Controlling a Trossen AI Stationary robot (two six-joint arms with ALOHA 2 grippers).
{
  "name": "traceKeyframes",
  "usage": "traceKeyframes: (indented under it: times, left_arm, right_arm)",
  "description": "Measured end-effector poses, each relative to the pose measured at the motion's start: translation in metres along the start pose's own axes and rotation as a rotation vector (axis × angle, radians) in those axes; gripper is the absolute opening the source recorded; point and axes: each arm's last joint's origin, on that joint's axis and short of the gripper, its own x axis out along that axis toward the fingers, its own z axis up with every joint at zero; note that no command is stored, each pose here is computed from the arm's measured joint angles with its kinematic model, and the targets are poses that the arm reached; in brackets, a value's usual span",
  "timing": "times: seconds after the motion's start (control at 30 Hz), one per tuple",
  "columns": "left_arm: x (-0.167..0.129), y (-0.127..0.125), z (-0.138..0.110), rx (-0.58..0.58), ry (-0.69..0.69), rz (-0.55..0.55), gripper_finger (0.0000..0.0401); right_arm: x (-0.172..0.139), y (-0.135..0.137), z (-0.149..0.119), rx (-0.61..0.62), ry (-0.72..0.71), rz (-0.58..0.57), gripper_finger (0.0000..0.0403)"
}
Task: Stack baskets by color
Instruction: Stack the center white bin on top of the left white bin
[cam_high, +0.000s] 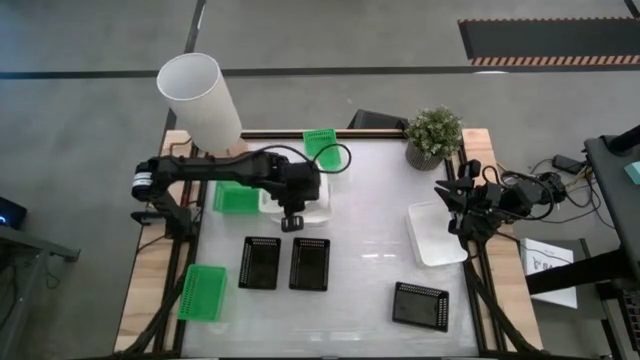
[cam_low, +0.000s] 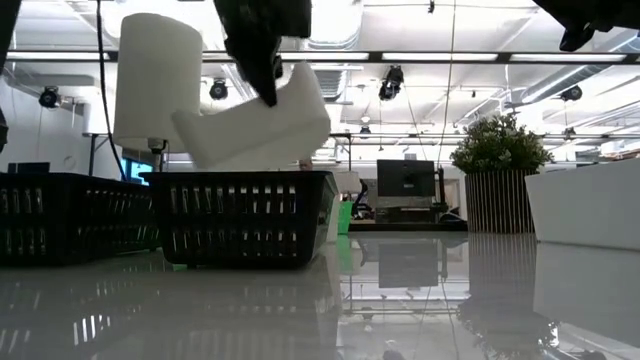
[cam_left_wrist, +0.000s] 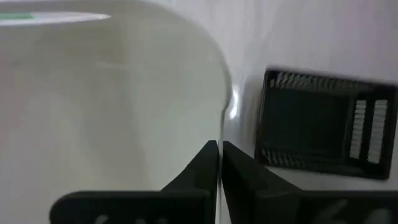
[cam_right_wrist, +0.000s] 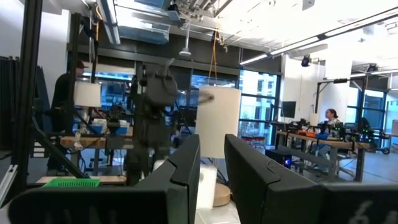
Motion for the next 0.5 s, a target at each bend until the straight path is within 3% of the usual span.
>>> traceKeyframes:
  times: [0.5]
  left_arm:
    - [0.057, 0.001, 0.030, 0.065, 0.157, -0.016, 0.0000]
  right_arm:
    - [0.000, 0.000, 0.000, -0.005, 0.002, 0.001, 0.0068]
